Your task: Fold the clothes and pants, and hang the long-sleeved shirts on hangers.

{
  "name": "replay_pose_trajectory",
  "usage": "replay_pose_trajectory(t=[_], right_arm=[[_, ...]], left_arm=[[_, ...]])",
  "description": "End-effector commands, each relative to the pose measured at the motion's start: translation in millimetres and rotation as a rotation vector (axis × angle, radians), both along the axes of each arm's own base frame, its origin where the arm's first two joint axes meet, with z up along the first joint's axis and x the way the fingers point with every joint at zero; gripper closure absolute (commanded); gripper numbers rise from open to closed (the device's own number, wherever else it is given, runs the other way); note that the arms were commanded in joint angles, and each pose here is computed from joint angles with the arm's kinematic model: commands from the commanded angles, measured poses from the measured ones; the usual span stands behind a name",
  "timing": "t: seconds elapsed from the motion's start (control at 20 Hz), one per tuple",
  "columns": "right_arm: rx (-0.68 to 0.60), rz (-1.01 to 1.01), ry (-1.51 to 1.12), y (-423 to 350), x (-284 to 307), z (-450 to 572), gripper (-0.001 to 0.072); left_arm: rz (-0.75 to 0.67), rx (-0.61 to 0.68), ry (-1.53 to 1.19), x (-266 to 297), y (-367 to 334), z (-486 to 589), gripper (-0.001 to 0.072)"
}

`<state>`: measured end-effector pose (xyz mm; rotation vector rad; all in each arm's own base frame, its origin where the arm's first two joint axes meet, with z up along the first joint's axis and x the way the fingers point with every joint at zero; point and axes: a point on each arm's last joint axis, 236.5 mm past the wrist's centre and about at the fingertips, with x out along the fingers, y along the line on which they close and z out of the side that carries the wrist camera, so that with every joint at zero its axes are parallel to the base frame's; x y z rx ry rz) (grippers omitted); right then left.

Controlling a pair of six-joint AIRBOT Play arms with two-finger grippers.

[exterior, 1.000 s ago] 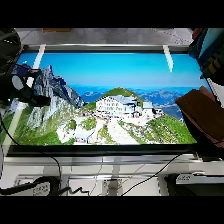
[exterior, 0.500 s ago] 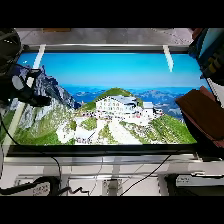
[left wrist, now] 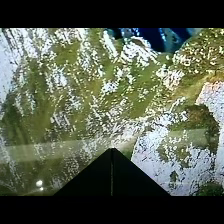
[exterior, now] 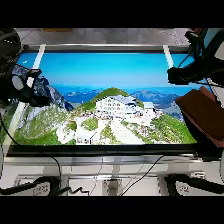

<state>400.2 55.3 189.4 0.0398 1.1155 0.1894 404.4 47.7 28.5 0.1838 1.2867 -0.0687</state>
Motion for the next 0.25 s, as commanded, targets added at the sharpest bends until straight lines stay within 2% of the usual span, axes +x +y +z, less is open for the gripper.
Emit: replay_pose_trajectory(t=[0.0,0.2], right_arm=[[-0.079,-0.004,-0.074,-17,-44,19,0.0701],[-0.130,-0.038,-0.042,-37,-113,-21,0.0701]], left_arm=[[0.000,0.000,0.000,0,0,0,0.0693],[0.000,0.000,0.000,0,0,0,0.0693]])
